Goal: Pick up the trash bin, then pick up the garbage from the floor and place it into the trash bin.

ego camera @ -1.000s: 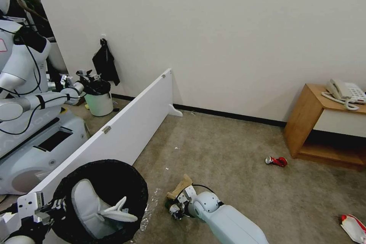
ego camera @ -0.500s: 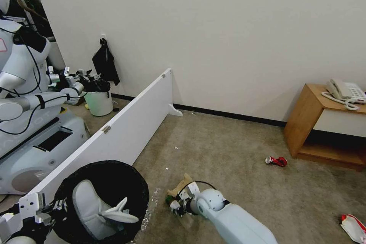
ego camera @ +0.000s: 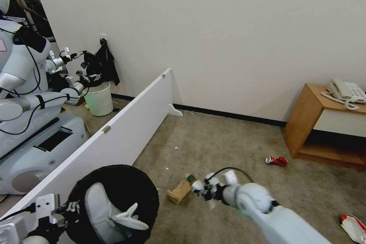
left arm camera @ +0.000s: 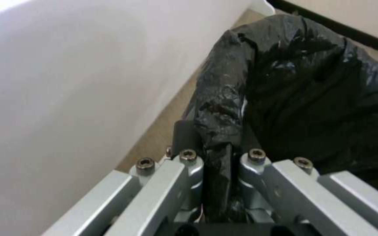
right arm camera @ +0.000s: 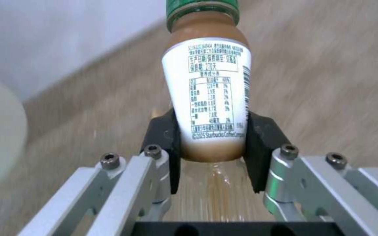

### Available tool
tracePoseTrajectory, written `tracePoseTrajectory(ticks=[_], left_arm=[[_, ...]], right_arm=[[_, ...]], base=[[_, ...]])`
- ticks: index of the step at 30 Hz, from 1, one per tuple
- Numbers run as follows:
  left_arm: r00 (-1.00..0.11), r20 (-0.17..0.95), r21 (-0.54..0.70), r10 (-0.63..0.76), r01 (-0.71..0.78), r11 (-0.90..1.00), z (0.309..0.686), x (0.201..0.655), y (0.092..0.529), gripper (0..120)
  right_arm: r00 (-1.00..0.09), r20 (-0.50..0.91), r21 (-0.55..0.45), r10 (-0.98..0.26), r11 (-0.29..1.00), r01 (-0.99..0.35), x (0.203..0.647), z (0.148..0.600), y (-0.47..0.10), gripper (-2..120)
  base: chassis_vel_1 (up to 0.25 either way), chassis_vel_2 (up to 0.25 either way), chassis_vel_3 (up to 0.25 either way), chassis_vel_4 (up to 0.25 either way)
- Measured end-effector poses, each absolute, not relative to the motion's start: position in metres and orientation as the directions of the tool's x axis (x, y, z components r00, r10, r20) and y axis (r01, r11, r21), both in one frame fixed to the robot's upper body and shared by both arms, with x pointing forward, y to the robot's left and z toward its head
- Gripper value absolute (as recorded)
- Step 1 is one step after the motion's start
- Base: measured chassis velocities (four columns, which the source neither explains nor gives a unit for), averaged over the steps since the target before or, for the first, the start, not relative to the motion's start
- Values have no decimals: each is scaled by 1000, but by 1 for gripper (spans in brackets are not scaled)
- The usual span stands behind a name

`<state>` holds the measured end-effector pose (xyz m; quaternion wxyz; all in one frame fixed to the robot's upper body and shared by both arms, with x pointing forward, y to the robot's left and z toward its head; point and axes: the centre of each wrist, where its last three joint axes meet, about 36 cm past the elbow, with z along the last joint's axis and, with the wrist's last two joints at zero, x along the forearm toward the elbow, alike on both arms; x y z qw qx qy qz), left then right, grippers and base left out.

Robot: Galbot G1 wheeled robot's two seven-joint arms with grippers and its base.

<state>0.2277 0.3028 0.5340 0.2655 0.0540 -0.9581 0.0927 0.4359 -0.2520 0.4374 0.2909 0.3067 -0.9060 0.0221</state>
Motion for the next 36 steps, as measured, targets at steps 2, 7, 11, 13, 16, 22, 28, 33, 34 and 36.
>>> tracePoseTrajectory(ticks=[2,7,11,13,16,22,28,33,34,36], left_arm=[[-852,522,-151,-47,-146,978,533,228,301,4],[-851,524,-155,-32,-132,979,533,230,298,4],[-849,528,-155,-28,-129,979,533,230,297,4],[-847,530,-155,-29,-130,979,532,230,297,4],[-844,536,-157,-30,-135,978,531,228,297,4],[-842,538,-157,-33,-138,978,531,227,298,4],[-842,539,-155,-35,-140,978,531,227,299,4],[-843,537,-154,-40,-144,978,532,227,300,4],[-843,537,-154,-41,-145,977,532,227,300,4],[-843,536,-154,-41,-146,977,533,227,301,4]], right_arm=[[-671,490,123,-557,806,-579,431,447,-259,28],[-731,254,65,-633,765,-640,421,472,-267,28],[-674,22,27,-739,674,-738,416,499,-250,28],[-648,-24,25,-761,648,-761,414,506,-243,28],[-534,-175,22,-827,539,-842,407,536,-219,28],[-287,-387,-28,-876,322,-946,405,573,-176,28],[-111,-475,-34,-873,145,-989,411,584,-137,28],[-13,-513,-12,-858,23,-1000,410,592,-115,28],[20,-520,-4,-854,-21,-1000,407,594,-110,28],[54,-519,5,-853,-67,-998,405,595,-105,28]], base=[[0,0,0,0],[0,0,0,0],[0,0,0,0],[0,0,0,0],[0,0,0,0],[0,0,0,0],[0,0,0,0],[0,0,0,0],[0,0,0,0],[0,0,0,0]])
